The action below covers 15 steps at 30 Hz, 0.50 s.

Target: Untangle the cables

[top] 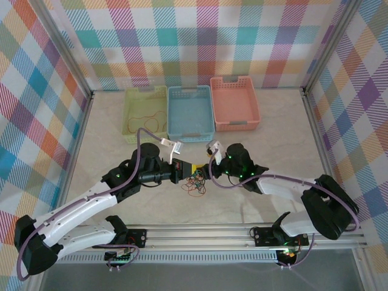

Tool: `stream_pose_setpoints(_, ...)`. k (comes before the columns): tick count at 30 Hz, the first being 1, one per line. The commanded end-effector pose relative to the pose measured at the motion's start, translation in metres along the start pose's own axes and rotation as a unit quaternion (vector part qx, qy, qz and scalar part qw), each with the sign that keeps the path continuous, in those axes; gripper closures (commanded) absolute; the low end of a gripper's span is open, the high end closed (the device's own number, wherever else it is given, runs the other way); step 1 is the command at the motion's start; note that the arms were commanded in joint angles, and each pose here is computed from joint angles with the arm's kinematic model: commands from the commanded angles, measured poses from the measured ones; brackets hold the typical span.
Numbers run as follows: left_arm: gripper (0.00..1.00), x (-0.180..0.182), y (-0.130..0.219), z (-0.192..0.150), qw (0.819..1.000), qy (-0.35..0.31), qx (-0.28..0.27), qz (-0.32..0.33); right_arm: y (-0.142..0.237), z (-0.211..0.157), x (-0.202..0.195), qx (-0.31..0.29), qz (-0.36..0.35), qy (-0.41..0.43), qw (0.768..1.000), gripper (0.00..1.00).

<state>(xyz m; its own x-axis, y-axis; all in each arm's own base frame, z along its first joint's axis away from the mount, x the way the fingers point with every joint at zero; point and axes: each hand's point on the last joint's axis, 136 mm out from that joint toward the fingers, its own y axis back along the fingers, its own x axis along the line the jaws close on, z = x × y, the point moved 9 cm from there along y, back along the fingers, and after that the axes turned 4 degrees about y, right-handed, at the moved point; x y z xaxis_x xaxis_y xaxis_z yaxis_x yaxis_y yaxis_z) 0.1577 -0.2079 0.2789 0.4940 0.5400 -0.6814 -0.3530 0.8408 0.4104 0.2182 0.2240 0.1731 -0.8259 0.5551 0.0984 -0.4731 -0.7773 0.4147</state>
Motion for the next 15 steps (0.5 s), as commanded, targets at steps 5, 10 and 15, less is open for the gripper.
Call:
stream_pose_setpoints(5,1.00,0.014,-0.010,-0.001,0.997,0.014,-0.002,0.072,0.028,0.013,0.009,-0.101,-0.002,0.026,0.995,0.20)
stream_pose_setpoints(10,1.00,0.016,-0.016,-0.002,0.998,0.016,0.003,0.068,0.036,0.019,0.019,-0.135,0.047,0.048,0.989,0.20)
stream_pose_setpoints(15,1.00,0.009,-0.020,0.002,0.999,0.018,0.000,0.035,0.032,0.019,0.025,-0.133,0.088,0.053,0.986,0.20)
